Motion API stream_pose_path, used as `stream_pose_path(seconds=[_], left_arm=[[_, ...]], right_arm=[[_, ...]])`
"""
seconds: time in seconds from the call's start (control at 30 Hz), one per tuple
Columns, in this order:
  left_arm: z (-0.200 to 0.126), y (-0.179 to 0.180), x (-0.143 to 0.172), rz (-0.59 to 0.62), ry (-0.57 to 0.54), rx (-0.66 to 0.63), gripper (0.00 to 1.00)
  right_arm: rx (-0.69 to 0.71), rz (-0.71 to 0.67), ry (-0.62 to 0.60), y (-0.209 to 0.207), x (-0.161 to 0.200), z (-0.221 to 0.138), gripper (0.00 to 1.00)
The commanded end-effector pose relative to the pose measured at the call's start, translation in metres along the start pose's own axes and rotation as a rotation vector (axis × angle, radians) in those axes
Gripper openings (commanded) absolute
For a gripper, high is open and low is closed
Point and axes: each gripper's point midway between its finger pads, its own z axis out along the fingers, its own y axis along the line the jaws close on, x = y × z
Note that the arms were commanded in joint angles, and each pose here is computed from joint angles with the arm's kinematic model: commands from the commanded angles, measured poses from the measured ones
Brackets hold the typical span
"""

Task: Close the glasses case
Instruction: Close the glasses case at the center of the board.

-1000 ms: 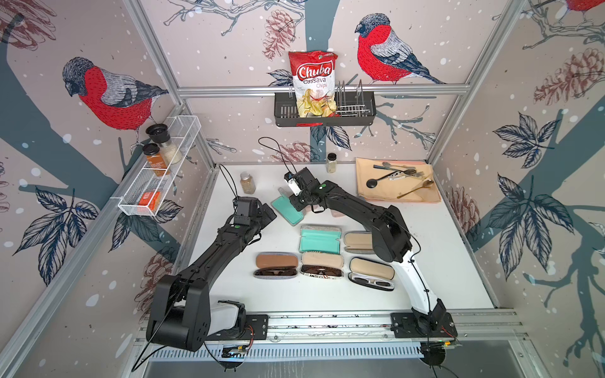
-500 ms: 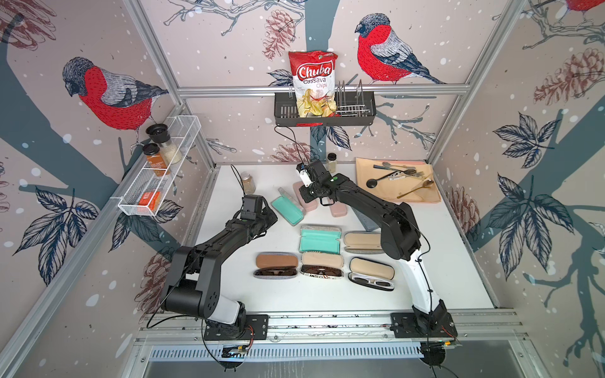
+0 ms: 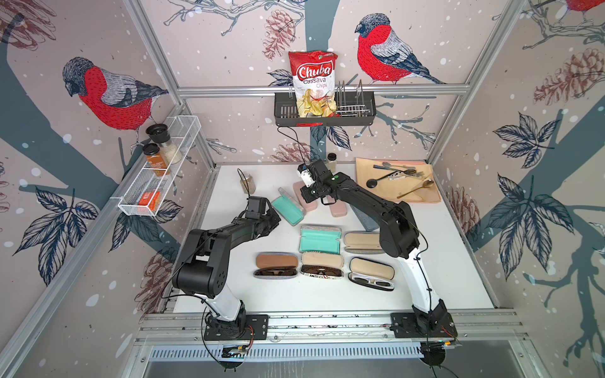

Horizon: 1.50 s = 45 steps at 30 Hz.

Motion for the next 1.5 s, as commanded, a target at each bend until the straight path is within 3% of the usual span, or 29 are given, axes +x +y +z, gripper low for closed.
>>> stream_pose_path(seconds=[0.0, 1.47], left_arm=[[0.004, -0.009, -0.006, 0.010, -0.013, 0.042, 0.00], [0.038, -0.015, -0.006, 0.014, 0.051, 0.077, 0.00]], right_arm=[[-0.085, 0.011, -0.009, 0.012, -0.004, 0.000, 0.19], [-0.213, 0.005, 0.081, 0.031, 0.021, 0.024, 0.26]])
